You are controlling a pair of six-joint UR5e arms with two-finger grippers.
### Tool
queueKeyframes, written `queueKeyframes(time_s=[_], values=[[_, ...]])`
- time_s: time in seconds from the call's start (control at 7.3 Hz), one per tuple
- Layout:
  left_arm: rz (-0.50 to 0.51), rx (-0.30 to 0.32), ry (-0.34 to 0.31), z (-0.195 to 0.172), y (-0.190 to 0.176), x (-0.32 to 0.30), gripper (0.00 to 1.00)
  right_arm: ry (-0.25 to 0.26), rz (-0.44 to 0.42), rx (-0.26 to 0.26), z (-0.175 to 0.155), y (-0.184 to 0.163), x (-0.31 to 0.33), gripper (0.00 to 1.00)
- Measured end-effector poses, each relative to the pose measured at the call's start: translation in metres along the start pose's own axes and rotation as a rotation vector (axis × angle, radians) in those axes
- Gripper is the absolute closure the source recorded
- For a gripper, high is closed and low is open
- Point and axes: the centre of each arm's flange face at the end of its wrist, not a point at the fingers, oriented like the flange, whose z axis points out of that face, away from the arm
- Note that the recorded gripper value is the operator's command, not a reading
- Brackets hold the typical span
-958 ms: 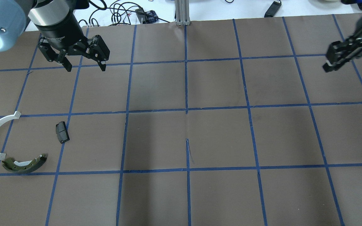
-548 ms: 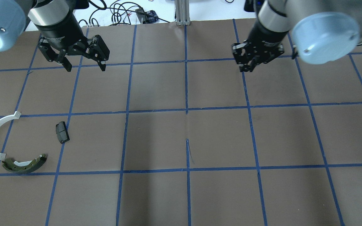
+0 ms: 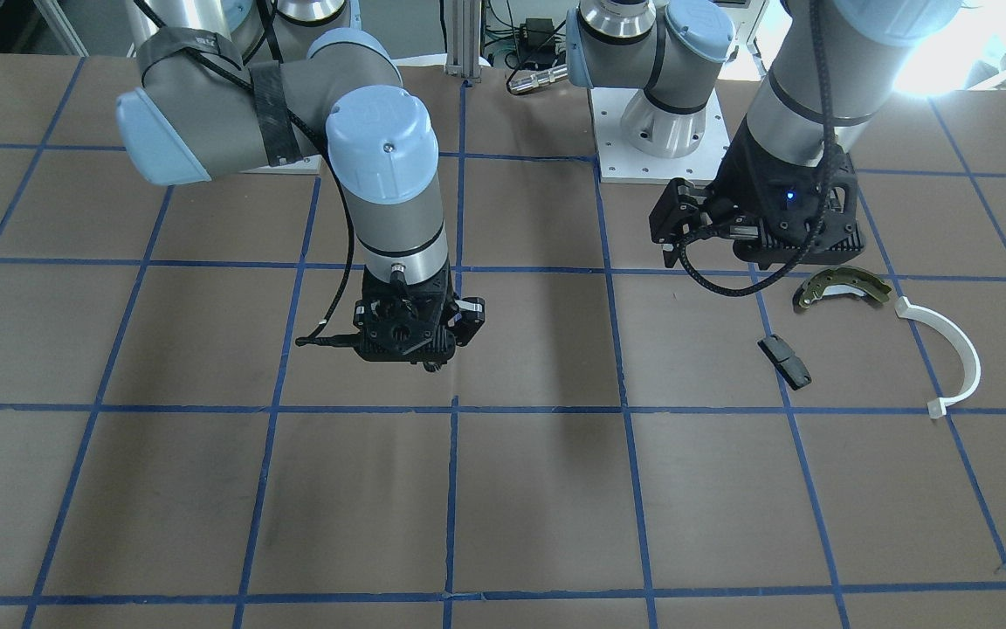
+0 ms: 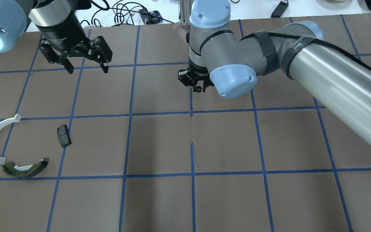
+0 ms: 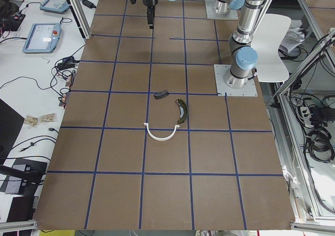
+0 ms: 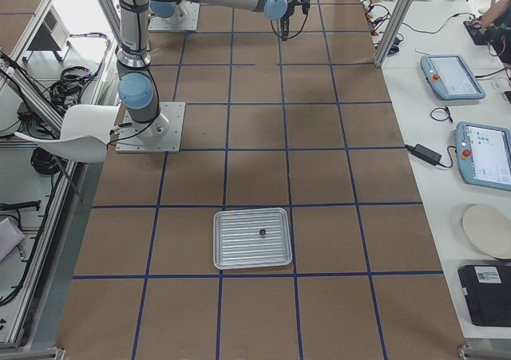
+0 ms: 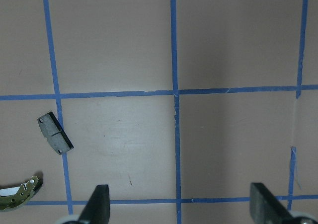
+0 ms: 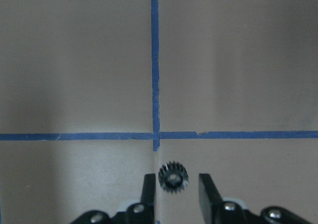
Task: Place bearing gear from tray to pile
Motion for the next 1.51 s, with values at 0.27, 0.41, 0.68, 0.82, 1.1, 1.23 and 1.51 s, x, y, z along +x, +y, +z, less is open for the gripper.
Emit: queueKeyframes(time_s=[0.27, 0.41, 0.68, 0.82, 1.1, 1.23, 1.51], values=[[0.000, -0.005, 0.001, 0.003, -0.001, 0.000, 0.00, 0.005, -0.003, 0.003, 0.002, -0.004, 0.000, 0.00], [0.000, -0.007, 0.001, 0.004, -0.002, 0.000, 0.00, 0.006, -0.001, 0.016, -0.014, -0.012, 0.019, 0.00], [-0.024, -0.020, 0.007, 0.012, -0.007, 0.002, 0.00, 0.019, -0.058, 0.006, -0.077, -0.023, 0.112, 0.00], [-0.036, -0.031, 0.011, 0.023, -0.012, 0.008, 0.00, 0.031, -0.129, -0.013, -0.108, -0.020, 0.168, 0.00], [-0.026, -0.022, 0.011, 0.063, -0.038, 0.030, 0.00, 0.067, -0.296, -0.041, -0.151, -0.011, 0.287, 0.00], [-0.044, -0.013, 0.017, 0.094, -0.059, 0.037, 0.00, 0.091, -0.379, -0.060, -0.161, -0.006, 0.348, 0.00], [-0.156, -0.012, 0.048, 0.155, -0.098, 0.046, 0.00, 0.090, -0.480, -0.095, -0.163, 0.016, 0.476, 0.00]])
